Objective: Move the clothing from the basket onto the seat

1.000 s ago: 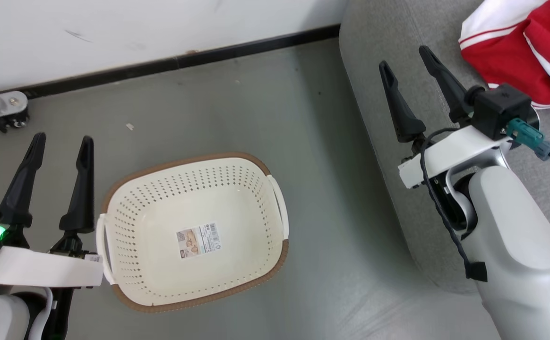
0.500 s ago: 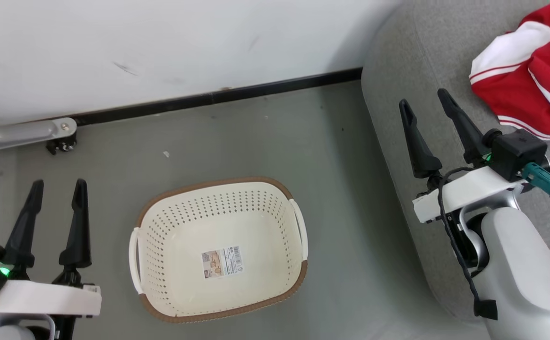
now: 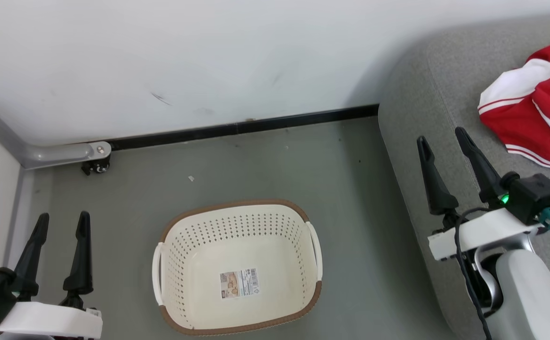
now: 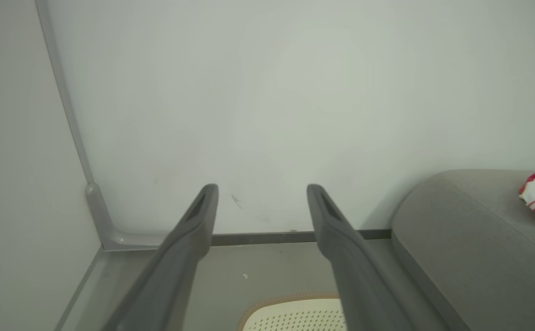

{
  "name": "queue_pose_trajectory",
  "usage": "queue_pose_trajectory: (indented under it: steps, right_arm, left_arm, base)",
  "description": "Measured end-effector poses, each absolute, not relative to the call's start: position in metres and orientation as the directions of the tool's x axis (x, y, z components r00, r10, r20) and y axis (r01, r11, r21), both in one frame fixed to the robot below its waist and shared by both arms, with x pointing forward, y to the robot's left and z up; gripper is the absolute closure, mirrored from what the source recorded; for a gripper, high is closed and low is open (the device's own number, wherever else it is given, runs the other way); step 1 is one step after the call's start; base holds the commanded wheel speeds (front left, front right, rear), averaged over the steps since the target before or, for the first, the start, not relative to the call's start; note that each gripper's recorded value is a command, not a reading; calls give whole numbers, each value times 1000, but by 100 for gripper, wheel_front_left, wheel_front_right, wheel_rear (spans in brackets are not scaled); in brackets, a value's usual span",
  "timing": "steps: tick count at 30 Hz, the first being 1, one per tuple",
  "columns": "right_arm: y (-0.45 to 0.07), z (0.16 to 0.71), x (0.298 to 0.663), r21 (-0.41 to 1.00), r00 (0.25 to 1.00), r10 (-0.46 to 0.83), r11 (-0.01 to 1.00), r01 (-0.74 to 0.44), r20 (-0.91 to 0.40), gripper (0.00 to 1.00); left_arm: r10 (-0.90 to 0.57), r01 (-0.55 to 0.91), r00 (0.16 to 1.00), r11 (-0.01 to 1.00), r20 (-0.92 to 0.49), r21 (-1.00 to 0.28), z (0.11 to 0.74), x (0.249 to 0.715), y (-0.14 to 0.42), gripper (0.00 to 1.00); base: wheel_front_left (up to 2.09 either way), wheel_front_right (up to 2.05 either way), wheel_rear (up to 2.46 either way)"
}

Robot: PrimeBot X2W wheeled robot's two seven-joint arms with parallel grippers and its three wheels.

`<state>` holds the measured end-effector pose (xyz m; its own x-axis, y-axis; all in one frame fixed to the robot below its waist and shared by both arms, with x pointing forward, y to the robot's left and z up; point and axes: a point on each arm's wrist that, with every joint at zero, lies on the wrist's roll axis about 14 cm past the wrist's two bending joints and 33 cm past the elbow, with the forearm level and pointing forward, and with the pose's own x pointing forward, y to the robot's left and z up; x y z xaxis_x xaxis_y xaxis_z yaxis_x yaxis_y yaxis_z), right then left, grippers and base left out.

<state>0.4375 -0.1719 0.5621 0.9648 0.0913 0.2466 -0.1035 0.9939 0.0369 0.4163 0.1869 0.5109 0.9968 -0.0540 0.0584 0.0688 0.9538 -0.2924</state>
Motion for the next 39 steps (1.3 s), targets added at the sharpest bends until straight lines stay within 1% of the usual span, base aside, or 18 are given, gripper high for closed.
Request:
queue_pose_trajectory:
  steps: [3, 11, 19, 34, 39]
  right_arm:
    - [-174, 563, 429, 38, 965, 82, 995, -95, 248, 0]
    - [-173, 558, 406, 43, 969, 78, 995, -91, 236, 0]
    - [-169, 557, 388, 50, 969, 85, 994, -99, 233, 0]
    - [-163, 563, 364, 49, 962, 100, 992, -116, 254, 0]
    - [-163, 565, 359, 49, 960, 100, 992, -116, 261, 0]
  left_arm:
    - [-39, 53, 998, 956, 53, -287, 510, 409, 191, 0]
    - [-32, 45, 998, 974, 59, -223, 512, 392, 198, 0]
    - [-21, 33, 998, 979, 64, -203, 514, 377, 202, 0]
    - [-9, 26, 997, 975, 76, -221, 515, 354, 200, 0]
    - [-7, 23, 997, 978, 80, -206, 516, 350, 201, 0]
  base:
    - [0, 0, 0]
    - [0, 0, 0]
    - [0, 0, 0]
    - [0, 0, 0]
    - [0, 0, 0]
